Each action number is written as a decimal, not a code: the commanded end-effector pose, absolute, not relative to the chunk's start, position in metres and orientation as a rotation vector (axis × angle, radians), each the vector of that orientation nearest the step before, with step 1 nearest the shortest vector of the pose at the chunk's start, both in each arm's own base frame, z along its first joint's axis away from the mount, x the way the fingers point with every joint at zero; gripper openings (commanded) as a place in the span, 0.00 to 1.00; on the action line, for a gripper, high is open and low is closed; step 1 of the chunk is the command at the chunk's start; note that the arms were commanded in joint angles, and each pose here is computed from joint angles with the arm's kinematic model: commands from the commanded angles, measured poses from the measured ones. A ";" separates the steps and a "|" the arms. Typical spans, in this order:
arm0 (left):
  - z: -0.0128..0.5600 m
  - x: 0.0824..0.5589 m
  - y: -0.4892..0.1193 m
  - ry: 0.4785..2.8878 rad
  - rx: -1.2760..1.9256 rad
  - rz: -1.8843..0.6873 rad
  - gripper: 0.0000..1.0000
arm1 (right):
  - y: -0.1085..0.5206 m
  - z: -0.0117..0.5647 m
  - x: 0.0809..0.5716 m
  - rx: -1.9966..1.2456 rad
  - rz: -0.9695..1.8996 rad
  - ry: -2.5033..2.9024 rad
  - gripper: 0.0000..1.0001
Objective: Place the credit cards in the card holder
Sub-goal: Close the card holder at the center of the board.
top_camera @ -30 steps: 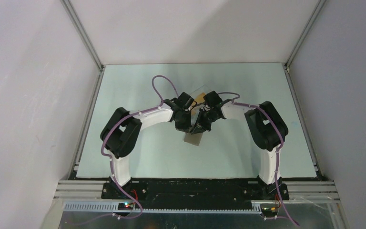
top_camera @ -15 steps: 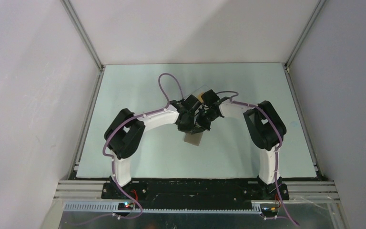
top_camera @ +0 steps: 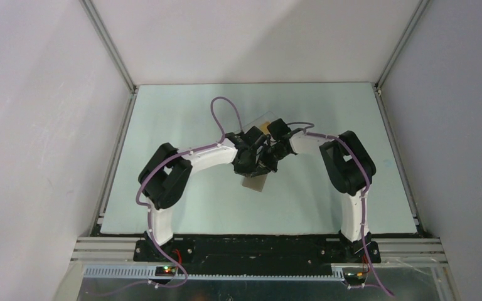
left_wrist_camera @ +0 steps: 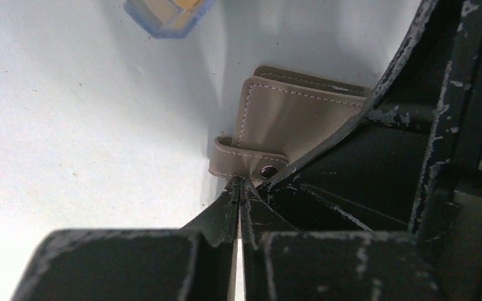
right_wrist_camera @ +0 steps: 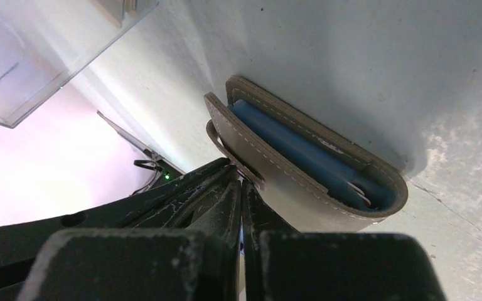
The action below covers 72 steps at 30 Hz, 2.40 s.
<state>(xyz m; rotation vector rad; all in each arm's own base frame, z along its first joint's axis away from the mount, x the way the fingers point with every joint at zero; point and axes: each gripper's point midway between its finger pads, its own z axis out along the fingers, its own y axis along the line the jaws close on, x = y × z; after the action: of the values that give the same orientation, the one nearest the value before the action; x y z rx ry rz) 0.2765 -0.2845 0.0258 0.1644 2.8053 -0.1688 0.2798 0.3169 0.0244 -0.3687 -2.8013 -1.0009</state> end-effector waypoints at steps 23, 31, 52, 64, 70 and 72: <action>0.119 0.296 -0.256 2.651 -0.029 -0.451 0.29 | 0.284 0.064 0.279 -0.321 -1.143 -2.911 0.21; 0.102 0.290 -0.247 2.676 -0.064 -0.484 0.30 | 0.279 0.094 0.286 -0.310 -1.240 -2.924 0.38; 0.083 0.286 -0.277 2.725 0.000 -0.571 0.33 | 0.287 0.042 0.275 -0.309 -1.018 -2.862 0.30; 0.076 0.287 -0.293 2.741 0.048 -0.565 0.30 | 0.297 0.057 0.287 -0.322 -1.164 -2.820 0.31; 0.069 0.290 -0.310 2.755 0.080 -0.574 0.28 | 0.297 0.055 0.288 -0.336 -1.172 -2.804 0.30; 0.063 0.289 -0.314 2.769 0.090 -0.567 0.26 | 0.297 0.054 0.288 -0.337 -1.172 -2.801 0.29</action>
<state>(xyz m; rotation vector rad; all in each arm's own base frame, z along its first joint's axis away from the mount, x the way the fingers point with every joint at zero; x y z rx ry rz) 0.2874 -0.2972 0.0626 0.0587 2.7732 -0.5317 0.2785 0.2912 0.0479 -0.3351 -2.8141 -1.1188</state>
